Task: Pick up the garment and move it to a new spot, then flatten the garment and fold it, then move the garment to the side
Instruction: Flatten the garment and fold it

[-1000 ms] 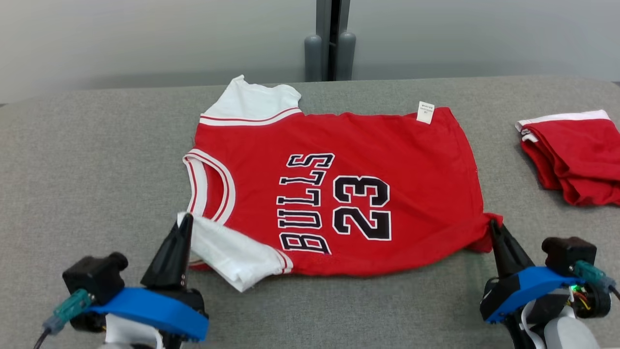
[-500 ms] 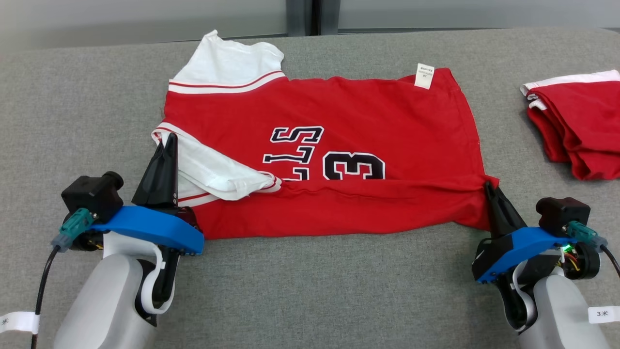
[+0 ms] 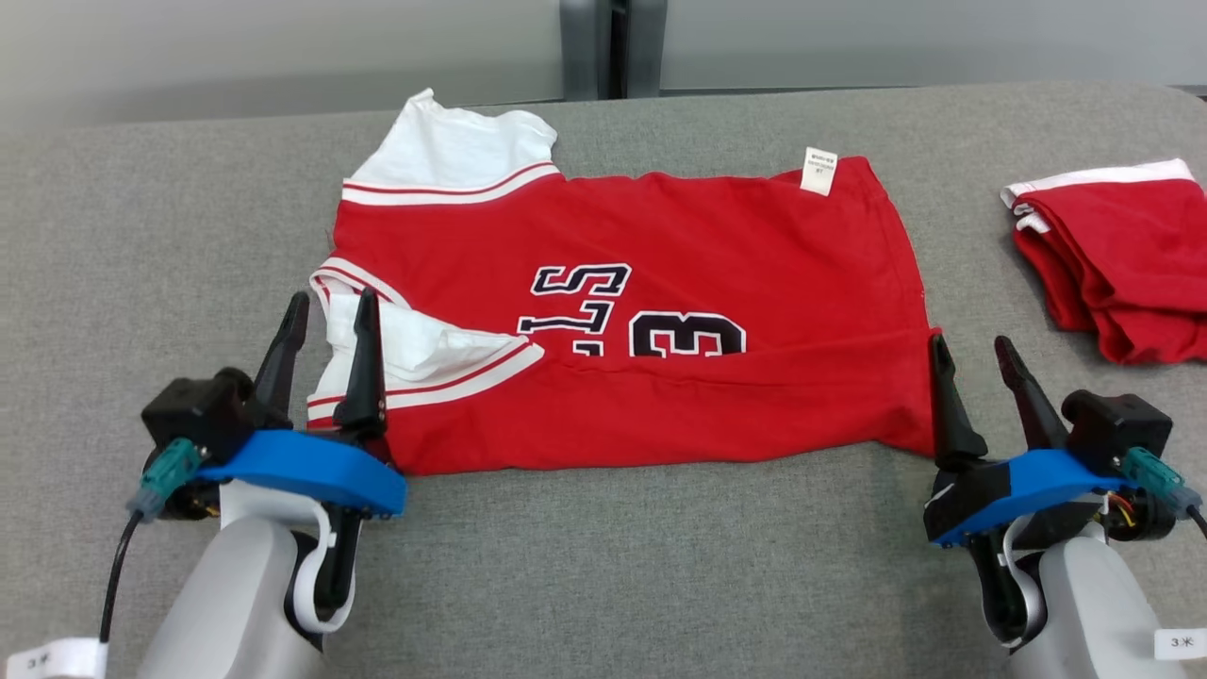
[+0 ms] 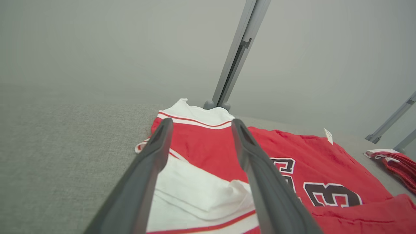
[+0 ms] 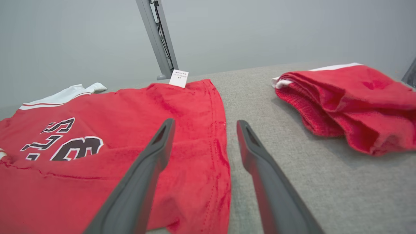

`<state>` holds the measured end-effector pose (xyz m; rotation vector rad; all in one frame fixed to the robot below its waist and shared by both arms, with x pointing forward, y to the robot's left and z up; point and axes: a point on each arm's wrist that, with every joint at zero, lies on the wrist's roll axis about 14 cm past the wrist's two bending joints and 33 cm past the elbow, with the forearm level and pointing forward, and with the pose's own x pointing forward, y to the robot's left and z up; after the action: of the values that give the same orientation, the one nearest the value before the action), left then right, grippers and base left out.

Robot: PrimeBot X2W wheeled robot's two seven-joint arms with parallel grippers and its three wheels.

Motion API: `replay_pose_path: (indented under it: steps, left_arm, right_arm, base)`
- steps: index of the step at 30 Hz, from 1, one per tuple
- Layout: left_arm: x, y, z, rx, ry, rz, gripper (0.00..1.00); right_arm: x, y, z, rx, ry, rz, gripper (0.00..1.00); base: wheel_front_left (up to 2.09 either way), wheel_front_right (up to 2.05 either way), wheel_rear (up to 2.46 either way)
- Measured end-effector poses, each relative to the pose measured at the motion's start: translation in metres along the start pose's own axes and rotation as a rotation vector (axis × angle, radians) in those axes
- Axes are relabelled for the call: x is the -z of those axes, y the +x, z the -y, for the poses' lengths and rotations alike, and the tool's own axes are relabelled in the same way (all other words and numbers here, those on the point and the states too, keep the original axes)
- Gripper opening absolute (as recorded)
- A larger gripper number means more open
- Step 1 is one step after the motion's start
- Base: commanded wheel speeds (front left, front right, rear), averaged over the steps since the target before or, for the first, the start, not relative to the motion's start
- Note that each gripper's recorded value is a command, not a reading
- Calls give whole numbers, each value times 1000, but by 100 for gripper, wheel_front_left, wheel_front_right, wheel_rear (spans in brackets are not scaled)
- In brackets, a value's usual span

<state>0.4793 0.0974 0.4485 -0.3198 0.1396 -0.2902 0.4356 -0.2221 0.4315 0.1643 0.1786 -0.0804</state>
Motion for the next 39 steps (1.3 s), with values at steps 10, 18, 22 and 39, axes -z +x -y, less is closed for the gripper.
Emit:
replay_pose_path:
  steps: [10, 18, 22, 39]
  left_arm:
    - [25, -61, -26, -112, -53, -105, 100]
    - [69, -85, -35, -171, -141, -349, 100]
    - [85, -85, -39, -197, -173, -421, 100]
    - [64, -71, -34, -154, -140, -323, 0]
  right_arm:
    - [-11, -29, 10, 25, -40, 39, 100]
    - [2, -38, 16, 38, -55, -19, 100]
    - [8, -38, 17, 40, -61, -42, 100]
    - [43, -29, 9, 25, -10, -178, 98]
  base:
    - [0, 0, 0]
    - [0, 0, 0]
    - [0, 0, 0]
    - [0, 0, 0]
